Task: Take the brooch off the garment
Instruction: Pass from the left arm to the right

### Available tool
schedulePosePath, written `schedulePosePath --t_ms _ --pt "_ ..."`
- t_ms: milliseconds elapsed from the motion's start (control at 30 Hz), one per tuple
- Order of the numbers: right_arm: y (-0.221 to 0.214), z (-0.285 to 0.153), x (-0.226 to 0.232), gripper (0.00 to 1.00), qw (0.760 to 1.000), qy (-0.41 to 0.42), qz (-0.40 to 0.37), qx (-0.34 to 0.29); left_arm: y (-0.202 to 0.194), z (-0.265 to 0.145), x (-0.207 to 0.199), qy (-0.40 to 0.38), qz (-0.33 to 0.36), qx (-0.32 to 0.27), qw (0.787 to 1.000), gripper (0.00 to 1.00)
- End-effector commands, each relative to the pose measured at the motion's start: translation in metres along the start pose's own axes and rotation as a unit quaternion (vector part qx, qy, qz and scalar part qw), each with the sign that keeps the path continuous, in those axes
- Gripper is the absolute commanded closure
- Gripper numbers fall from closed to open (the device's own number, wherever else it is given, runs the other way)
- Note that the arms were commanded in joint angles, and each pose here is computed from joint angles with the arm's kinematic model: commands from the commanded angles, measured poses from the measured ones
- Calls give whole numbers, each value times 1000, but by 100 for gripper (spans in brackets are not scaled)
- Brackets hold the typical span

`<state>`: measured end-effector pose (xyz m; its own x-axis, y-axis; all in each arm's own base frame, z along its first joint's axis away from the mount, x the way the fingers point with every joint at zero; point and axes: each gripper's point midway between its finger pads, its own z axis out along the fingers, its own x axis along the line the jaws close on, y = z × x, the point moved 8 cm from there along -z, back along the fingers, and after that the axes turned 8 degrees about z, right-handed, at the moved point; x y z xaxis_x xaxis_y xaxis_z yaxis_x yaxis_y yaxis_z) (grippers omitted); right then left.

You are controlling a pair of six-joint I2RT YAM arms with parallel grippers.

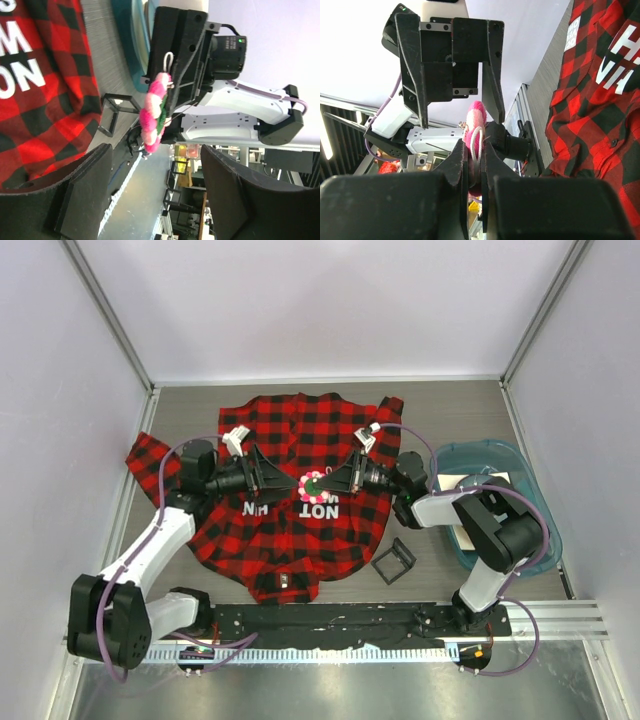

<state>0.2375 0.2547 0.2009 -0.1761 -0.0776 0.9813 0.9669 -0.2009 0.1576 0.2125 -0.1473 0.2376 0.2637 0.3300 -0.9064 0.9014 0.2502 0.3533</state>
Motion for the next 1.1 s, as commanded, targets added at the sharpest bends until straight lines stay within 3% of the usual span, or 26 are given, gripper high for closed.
schedulePosePath --t_ms 0,67,267,400,467,567,600,867,1067 --pt "7 4 23 99 998 41 -44 5 9 4 -22 -74 47 -1 996 28" --pt "6 6 24 99 998 42 -44 6 8 9 -21 -88 13 0 996 30" --pt "3 9 27 99 998 47 -43 13 10 23 -25 -119 26 4 993 32" --pt "2 8 30 99 998 47 -50 11 13 27 -24 -121 29 5 992 60" --pt "2 7 29 99 998 38 -51 7 12 26 -23 -119 32 5 992 69" --pt "2 5 29 95 998 33 -53 -2 10 26 -19 -112 29 4 993 97" --pt "3 4 28 94 998 30 -51 -5 9 26 -19 -108 28 1 994 100" --pt "-2 -2 31 77 998 37 -49 -17 5 24 -14 -87 35 -9 996 100" --pt "-2 -9 31 70 998 30 -55 -30 4 25 -11 -82 29 -8 996 100"
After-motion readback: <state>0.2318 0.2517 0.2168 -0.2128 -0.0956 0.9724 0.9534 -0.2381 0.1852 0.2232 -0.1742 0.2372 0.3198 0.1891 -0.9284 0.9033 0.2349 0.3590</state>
